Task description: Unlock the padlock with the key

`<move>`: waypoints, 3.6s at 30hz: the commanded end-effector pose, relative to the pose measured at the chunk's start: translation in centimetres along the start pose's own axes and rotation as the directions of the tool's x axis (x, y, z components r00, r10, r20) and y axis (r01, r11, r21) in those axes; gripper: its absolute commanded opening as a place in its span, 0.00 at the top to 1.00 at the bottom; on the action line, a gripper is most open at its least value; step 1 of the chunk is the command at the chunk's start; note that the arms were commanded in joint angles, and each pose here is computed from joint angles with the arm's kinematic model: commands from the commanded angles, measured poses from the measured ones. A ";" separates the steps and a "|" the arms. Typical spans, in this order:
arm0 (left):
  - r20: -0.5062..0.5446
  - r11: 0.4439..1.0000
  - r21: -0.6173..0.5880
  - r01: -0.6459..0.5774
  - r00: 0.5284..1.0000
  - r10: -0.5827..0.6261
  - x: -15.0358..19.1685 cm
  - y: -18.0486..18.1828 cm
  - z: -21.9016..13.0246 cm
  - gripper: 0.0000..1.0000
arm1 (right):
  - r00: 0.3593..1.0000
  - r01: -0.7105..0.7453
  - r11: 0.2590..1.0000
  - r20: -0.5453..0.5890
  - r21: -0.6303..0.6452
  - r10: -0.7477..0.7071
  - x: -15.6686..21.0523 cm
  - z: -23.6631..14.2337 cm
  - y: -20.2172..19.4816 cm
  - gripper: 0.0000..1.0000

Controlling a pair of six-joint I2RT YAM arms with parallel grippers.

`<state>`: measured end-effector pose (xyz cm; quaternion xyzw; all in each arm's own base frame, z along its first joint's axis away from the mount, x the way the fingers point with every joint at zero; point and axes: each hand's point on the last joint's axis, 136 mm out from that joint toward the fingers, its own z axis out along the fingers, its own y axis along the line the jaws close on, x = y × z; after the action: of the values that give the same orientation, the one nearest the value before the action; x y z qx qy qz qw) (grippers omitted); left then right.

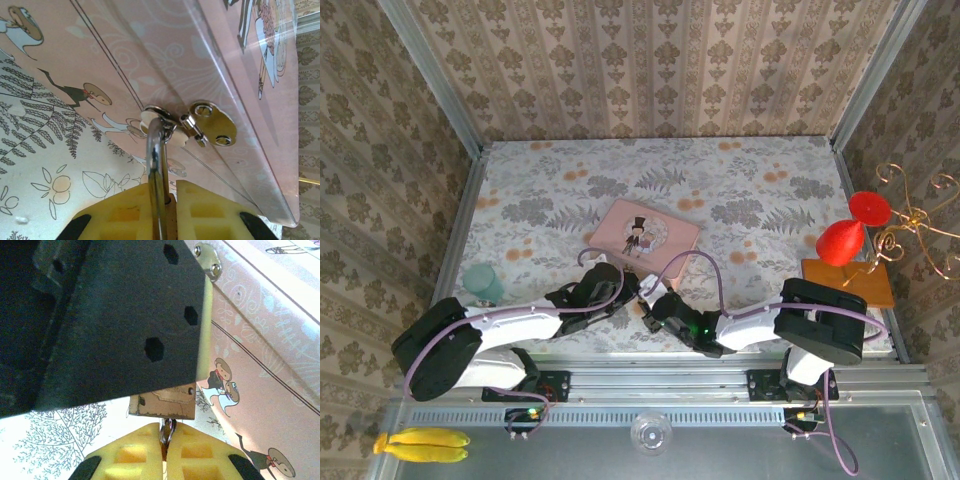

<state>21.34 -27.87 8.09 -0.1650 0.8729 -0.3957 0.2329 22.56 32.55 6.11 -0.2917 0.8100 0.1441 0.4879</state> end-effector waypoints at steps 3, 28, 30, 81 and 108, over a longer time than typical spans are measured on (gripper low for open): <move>0.006 0.980 0.200 0.003 1.000 -0.004 -0.7 -6.2 -0.8 1.00 | 0.995 -0.062 0.997 0.070 -0.051 0.065 -1.5 0.0 1.1 0.95; -0.009 0.995 0.102 -0.021 1.000 0.022 0.1 -2.4 0.0 1.00 | 0.904 -0.422 0.868 -0.047 -0.263 0.425 -1.9 0.1 3.8 1.00; -0.005 0.995 0.094 -0.021 1.000 0.022 0.1 -2.0 0.1 1.00 | 0.883 -0.464 0.838 -0.076 -0.287 0.463 -1.6 0.4 4.5 1.00; 0.121 0.962 -0.062 -0.265 0.955 0.271 -6.7 1.4 -5.8 0.37 | 0.844 -0.527 0.846 -0.156 -0.076 0.512 0.3 1.2 -1.2 0.58; 0.047 0.843 -0.120 -0.524 0.845 0.532 -12.4 -0.1 -5.9 0.31 | 0.712 -0.702 0.712 -0.064 -0.037 0.699 -2.2 -0.6 -7.6 0.46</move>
<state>28.00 -17.88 14.01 0.0258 0.8990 -0.2548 0.3553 27.09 27.12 9.41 -0.0097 0.8653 0.3484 0.3603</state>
